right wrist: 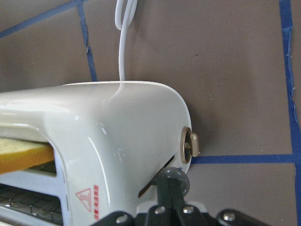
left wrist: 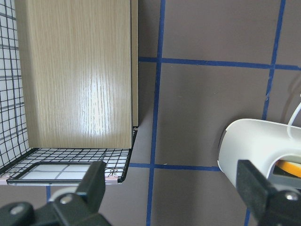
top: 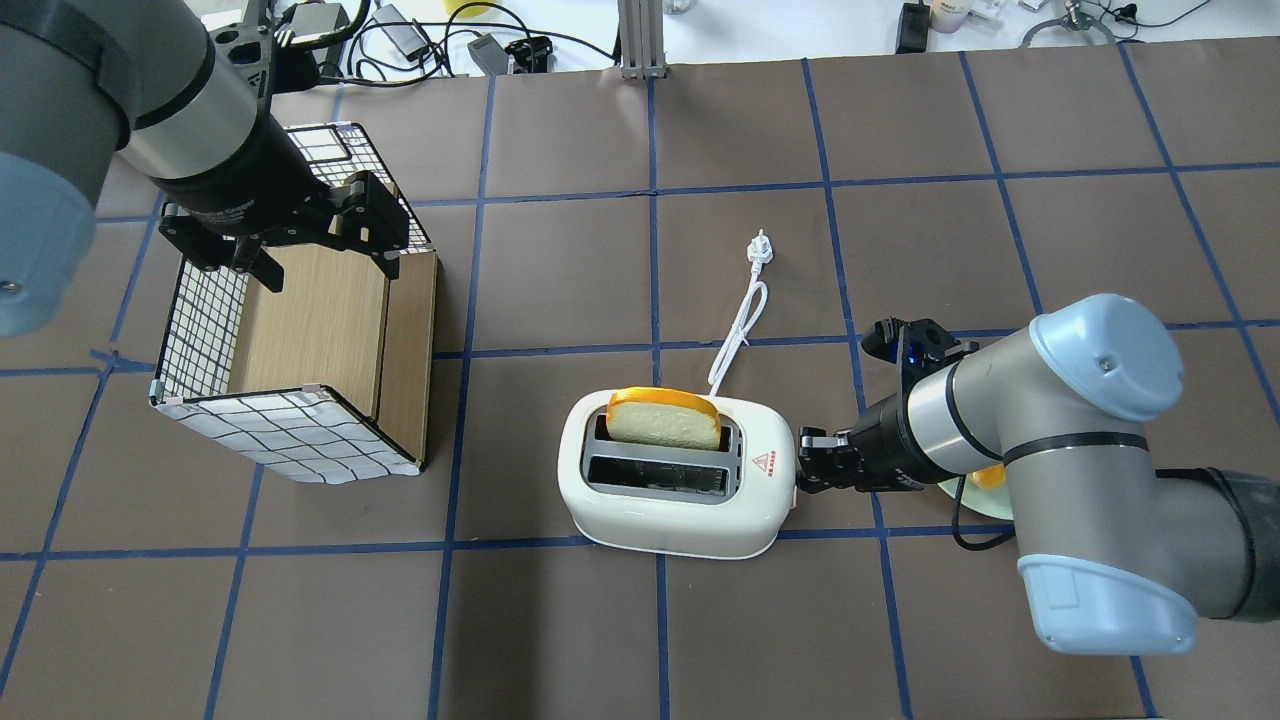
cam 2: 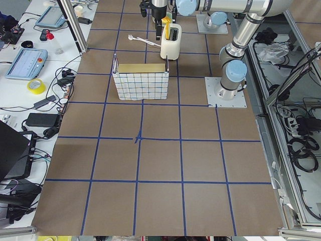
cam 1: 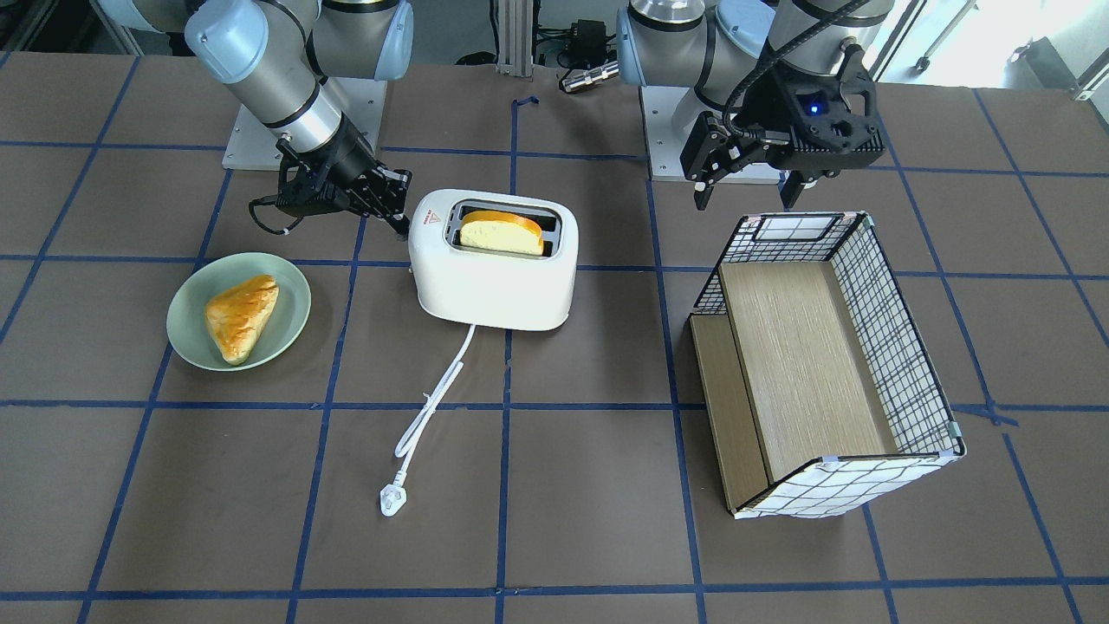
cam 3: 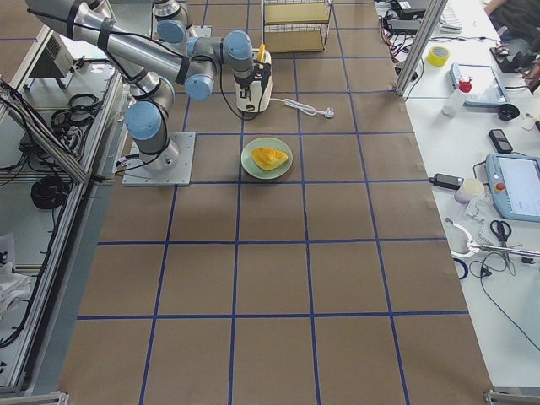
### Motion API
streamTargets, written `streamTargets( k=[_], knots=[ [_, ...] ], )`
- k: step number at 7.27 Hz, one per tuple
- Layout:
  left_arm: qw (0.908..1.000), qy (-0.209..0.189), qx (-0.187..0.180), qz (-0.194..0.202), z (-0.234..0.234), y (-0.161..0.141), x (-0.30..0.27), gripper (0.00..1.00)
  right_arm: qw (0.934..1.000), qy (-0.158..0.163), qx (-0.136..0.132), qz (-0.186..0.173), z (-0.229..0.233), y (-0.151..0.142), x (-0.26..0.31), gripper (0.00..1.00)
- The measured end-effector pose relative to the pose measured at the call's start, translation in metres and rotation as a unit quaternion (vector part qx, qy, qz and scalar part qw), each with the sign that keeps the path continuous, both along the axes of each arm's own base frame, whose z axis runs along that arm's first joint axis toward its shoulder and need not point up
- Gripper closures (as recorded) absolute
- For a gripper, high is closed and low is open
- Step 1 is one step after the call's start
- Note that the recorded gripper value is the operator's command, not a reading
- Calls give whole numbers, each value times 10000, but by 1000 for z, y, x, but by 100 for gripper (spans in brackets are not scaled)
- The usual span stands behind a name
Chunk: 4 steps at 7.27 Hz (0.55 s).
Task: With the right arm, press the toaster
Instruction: 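Press the toaster lever down with the right gripper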
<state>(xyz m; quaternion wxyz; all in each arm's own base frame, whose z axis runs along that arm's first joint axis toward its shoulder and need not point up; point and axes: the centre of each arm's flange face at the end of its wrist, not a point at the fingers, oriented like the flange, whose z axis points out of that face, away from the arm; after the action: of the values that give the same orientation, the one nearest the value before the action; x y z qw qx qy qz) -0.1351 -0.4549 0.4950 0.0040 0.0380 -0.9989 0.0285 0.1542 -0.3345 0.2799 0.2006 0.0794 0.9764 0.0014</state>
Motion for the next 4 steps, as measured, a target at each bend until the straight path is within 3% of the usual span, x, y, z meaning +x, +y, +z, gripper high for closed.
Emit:
streamTargets(
  k=[4],
  knots=[
    [10000, 0, 0, 0, 0, 0, 0, 0, 10000, -2, 94, -10, -15, 1, 0, 100]
  ],
)
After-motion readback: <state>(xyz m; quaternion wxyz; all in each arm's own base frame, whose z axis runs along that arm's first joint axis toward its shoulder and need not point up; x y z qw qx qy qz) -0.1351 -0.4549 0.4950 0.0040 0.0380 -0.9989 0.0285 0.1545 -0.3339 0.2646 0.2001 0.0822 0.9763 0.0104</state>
